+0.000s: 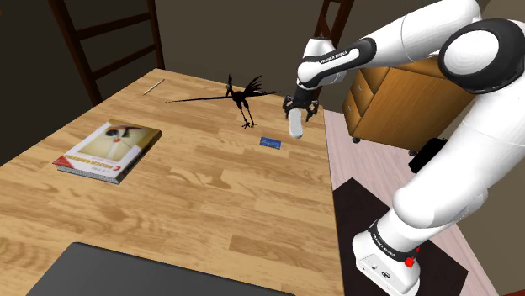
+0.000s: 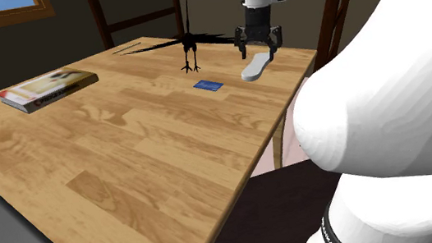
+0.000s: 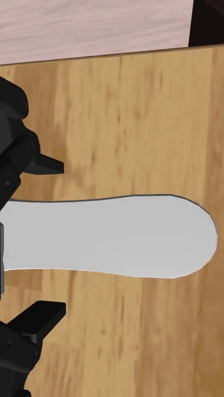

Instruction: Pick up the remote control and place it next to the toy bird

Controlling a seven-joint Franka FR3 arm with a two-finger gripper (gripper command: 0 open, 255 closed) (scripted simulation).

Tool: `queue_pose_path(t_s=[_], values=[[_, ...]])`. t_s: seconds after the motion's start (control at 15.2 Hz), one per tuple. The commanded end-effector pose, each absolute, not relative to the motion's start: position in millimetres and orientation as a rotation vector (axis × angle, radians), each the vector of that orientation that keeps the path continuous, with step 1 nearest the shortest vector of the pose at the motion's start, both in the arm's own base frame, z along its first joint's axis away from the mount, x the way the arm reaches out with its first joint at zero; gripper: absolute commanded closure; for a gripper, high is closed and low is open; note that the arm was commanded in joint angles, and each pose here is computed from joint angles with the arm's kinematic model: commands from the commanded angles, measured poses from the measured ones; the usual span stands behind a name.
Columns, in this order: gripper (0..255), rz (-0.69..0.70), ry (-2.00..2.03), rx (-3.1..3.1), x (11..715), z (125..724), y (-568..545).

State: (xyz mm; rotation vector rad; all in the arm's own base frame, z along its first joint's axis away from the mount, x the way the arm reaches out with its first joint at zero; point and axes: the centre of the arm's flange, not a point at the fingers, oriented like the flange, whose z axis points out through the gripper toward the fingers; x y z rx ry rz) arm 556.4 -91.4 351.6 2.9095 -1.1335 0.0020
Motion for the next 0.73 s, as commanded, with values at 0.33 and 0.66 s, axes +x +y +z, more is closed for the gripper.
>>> queue_pose_path(t_s=[0.33, 0.66], values=[[0, 0.002, -1.133, 2.91, 558, 397, -91], [0, 0.002, -1.133, 2.909, 558, 397, -91]])
